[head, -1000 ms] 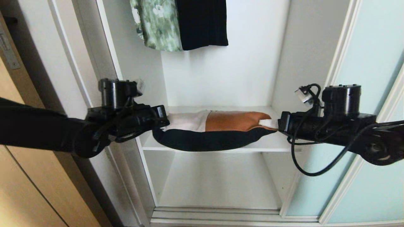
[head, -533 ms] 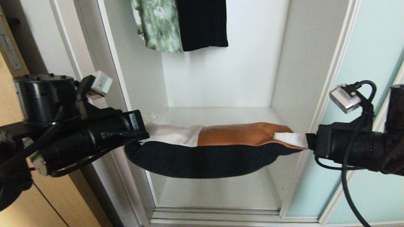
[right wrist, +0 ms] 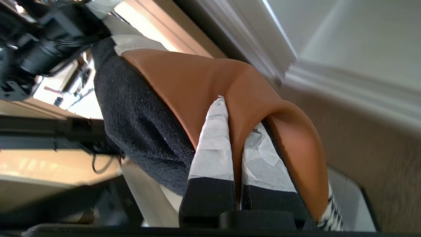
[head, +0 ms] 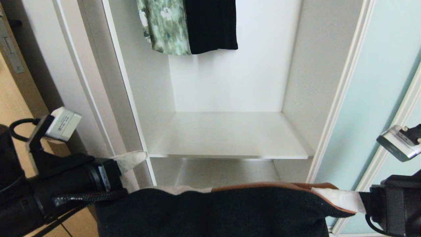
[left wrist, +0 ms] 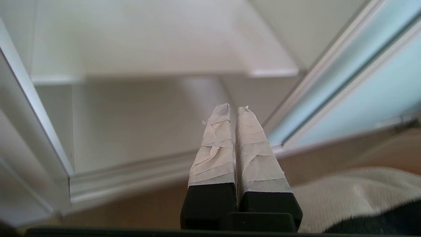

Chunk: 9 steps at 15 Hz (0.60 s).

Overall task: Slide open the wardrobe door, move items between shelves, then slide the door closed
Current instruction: Place the pillow on the lower shelf

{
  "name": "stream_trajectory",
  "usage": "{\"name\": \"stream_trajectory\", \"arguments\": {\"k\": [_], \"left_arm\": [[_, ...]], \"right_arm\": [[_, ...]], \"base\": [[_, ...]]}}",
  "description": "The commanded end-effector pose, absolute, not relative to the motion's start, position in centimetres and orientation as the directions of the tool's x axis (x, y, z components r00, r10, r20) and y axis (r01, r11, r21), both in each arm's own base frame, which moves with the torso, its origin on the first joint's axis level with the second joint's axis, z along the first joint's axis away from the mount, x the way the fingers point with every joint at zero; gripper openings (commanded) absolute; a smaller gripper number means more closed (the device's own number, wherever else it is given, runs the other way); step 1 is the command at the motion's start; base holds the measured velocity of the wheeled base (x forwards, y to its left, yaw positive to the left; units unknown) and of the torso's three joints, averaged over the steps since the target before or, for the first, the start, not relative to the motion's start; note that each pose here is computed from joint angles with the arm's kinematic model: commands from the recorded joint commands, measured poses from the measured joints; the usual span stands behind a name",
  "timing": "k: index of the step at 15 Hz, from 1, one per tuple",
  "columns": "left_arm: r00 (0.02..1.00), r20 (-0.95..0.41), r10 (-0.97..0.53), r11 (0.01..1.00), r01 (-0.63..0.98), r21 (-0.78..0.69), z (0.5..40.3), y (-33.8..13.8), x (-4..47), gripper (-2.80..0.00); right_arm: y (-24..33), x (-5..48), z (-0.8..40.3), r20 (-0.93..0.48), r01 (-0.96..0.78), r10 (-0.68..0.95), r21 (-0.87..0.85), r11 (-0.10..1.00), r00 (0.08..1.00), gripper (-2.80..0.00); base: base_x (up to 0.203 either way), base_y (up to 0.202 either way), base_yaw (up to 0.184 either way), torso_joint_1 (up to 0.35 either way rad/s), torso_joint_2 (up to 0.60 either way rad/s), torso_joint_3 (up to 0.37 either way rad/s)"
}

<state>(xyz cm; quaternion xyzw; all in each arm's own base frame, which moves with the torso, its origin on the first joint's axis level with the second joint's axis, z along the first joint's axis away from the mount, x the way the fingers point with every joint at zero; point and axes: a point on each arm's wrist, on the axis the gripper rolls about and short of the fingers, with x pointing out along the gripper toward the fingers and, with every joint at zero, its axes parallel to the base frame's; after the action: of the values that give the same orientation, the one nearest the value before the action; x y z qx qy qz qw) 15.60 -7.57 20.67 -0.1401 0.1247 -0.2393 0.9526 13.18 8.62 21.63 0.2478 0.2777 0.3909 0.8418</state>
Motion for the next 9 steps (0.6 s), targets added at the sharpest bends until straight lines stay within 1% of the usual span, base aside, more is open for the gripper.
{"name": "stream_trajectory", "arguments": {"k": [1,5,6,9], "left_arm": [[0.853,-0.163,-0.495,0.843,0.426,-0.33,20.2,-7.0,14.3,-2.8],[0.849,-0.134,-0.512,0.826,0.443,-0.347,20.8,-7.0,14.0,-2.8],[0.846,-0.133,-0.517,0.823,0.448,-0.348,21.0,-7.1,14.2,-2.8],[0.843,-0.161,-0.514,0.829,0.439,-0.348,20.4,-7.2,14.6,-2.8]], "right_arm": [[8.4,12.5,20.3,-0.296,-0.511,0.8,0.642,0.571,0.522,-2.8],[8.0,11.4,19.7,-0.282,-0.525,0.808,0.641,0.56,0.517,-2.8],[8.0,11.5,19.7,-0.283,-0.525,0.809,0.641,0.559,0.516,-2.8],[8.1,11.6,19.3,-0.298,-0.516,0.806,0.644,0.565,0.512,-2.8]], "base": [[0.0,0.0,0.0,0.0,0.0,0.0],[0.0,0.0,0.0,0.0,0.0,0.0],[-0.128,0.0,-0.001,0.019,0.0,0.0],[-0.195,0.0,-0.002,0.001,0.0,0.003]]}}
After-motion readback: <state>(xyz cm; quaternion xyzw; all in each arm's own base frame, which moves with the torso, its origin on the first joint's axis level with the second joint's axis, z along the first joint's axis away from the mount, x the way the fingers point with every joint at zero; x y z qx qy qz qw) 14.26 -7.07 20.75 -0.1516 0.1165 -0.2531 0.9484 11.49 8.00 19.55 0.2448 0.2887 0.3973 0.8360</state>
